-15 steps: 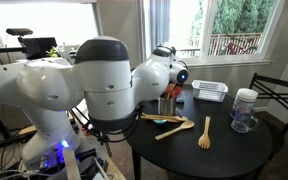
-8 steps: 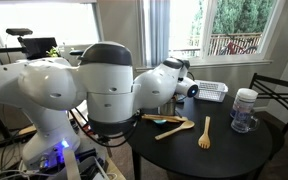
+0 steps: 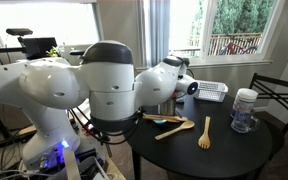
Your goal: Put the spoon into the bucket
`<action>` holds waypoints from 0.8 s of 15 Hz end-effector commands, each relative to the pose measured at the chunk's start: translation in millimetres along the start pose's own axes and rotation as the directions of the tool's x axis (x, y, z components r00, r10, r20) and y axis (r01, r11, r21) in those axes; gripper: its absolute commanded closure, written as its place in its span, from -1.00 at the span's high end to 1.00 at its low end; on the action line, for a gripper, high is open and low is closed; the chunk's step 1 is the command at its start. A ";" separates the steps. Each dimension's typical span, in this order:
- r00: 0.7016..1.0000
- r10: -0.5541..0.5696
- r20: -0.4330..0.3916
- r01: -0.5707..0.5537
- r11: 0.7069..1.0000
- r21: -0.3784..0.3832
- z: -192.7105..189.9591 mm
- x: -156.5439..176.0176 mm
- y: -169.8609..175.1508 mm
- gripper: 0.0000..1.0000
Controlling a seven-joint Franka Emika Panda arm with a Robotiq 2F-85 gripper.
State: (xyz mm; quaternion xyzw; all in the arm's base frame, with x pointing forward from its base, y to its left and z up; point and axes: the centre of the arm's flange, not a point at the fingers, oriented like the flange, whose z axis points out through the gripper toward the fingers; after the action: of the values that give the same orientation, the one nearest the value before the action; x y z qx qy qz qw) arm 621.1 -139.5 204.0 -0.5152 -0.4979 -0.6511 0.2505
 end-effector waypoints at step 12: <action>0.987 0.035 -0.159 -0.045 0.997 -0.057 43.6 27.8 8.9 -0.83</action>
State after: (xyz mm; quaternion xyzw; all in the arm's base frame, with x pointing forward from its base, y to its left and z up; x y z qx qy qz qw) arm 634.6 -98.6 233.7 -0.4879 -0.4642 -0.6819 0.2855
